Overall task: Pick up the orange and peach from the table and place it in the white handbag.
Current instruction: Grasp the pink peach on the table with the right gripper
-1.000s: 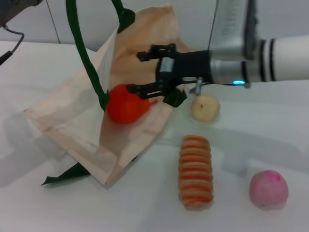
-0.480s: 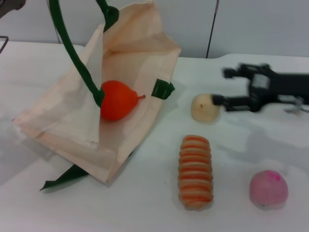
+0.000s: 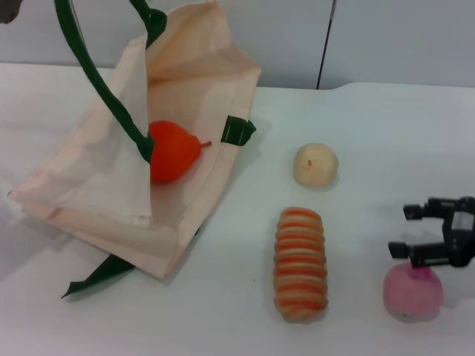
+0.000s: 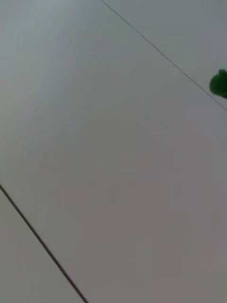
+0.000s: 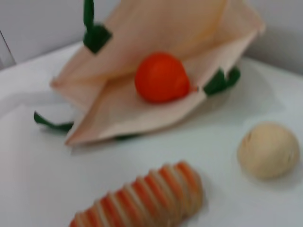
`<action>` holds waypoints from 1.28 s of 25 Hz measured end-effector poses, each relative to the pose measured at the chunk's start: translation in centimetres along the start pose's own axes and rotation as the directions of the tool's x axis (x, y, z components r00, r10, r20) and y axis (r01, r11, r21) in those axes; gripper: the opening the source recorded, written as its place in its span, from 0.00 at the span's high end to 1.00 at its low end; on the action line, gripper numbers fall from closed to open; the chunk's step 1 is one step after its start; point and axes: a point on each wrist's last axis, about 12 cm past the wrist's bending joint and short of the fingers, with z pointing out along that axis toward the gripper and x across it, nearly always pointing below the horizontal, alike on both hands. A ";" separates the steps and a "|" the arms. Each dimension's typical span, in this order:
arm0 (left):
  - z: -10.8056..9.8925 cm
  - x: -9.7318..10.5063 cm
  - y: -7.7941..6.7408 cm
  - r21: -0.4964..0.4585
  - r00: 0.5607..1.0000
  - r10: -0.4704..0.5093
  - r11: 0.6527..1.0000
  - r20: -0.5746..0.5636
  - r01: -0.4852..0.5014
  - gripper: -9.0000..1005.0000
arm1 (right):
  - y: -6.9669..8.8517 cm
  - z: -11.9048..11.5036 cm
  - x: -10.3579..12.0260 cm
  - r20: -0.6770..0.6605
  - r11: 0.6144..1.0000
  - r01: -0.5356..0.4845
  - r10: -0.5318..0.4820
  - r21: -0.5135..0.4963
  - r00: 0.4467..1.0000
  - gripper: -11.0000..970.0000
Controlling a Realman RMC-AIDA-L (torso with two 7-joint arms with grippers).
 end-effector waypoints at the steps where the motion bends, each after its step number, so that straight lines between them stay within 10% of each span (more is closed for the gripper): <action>1: -0.1 -0.1 0.0 -0.001 1.000 0.001 1.000 0.002 -0.001 0.87 | 0.0 0.0 0.2 -0.018 1.000 -0.009 0.009 -0.002 1.000 0.11; 32: -1.5 -0.6 0.2 -0.022 0.999 0.005 1.000 0.042 -0.004 0.87 | 1.0 -2.3 0.1 -0.115 0.995 -0.041 0.031 -0.090 0.993 0.15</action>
